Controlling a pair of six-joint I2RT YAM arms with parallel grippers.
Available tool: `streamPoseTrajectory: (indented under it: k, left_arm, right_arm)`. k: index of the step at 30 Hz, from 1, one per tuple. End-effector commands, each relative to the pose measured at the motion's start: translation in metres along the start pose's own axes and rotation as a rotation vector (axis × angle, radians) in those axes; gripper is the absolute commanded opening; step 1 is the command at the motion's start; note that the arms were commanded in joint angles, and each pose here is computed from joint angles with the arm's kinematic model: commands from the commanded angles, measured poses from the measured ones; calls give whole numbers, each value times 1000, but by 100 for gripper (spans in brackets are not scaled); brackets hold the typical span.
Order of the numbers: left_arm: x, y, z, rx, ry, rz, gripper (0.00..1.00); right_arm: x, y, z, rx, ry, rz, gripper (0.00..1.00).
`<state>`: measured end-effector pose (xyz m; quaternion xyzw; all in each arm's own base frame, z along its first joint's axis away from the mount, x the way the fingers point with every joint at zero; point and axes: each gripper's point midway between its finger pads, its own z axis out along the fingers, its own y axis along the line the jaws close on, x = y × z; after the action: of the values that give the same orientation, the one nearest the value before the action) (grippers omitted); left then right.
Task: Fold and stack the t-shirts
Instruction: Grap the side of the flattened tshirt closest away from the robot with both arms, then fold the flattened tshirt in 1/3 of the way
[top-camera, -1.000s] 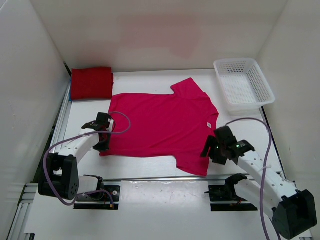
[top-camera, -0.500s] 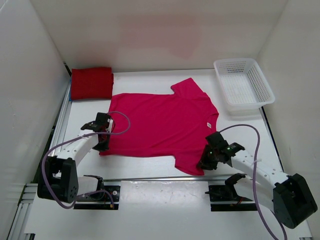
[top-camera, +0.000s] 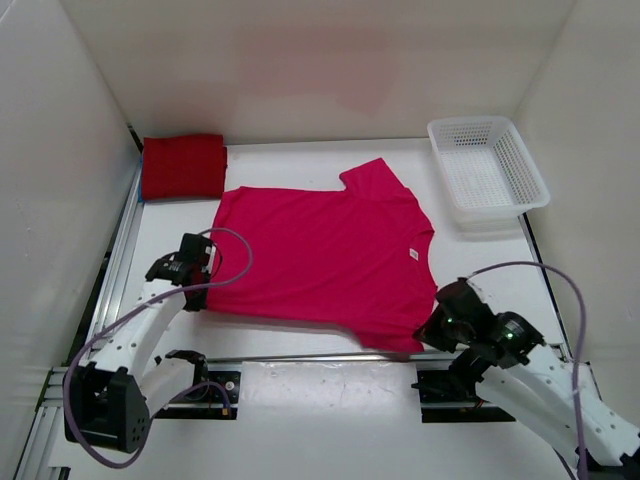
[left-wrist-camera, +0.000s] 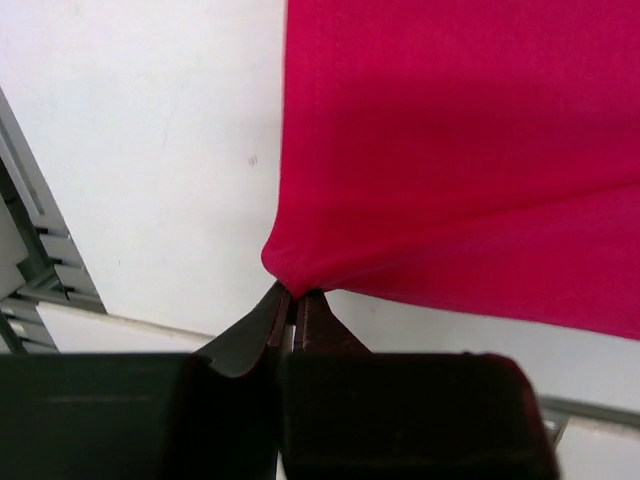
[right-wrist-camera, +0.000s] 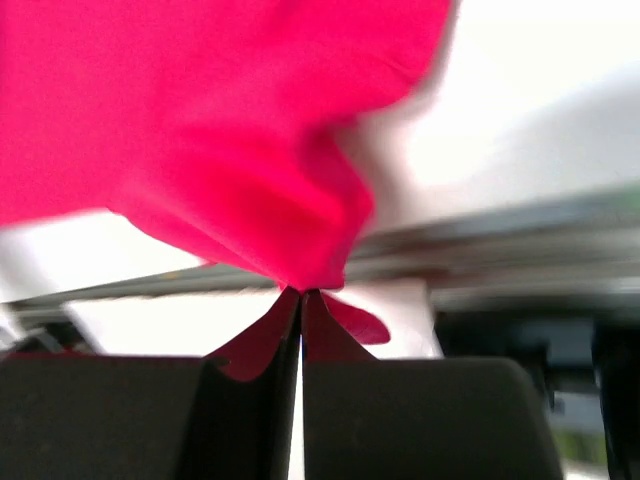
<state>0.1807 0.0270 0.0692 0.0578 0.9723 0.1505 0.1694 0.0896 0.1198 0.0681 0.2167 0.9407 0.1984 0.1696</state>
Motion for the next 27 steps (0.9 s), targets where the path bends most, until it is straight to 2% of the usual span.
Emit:
streamPoseTrajectory:
  k: [1, 4, 6, 9, 11, 15, 19, 24, 27]
  left_arm:
    - [28, 2, -15, 18, 71, 26, 10]
    - [12, -4, -28, 79, 12, 6, 10]
    - [1, -4, -31, 79, 2, 3, 10]
    - [-27, -3, -27, 70, -7, 0, 10]
    - [-42, -6, -20, 70, 13, 6, 10]
    - [-73, -6, -2, 36, 25, 10, 10]
    - [-103, -5, 16, -5, 33, 14, 10]
    - [-112, -8, 43, -44, 103, 41, 10]
    - [-119, -10, 54, -69, 103, 51, 10]
  right_arm:
    - [-23, -9, -43, 62, -124, 47, 0]
    - [-50, 13, -69, 79, -193, -66, 0]
    - [-68, 26, -69, 140, -220, -171, 0]
    - [-97, 51, -65, 162, -249, -247, 0]
    - [-106, 55, -47, 168, -194, -228, 0]
    - [-138, 67, -15, 102, -196, -226, 0]
    - [-163, 65, 17, 130, -164, -270, 0]
    - [-185, 78, 49, 148, -92, -329, 0]
    - [-192, 81, 66, 169, -46, -377, 0]
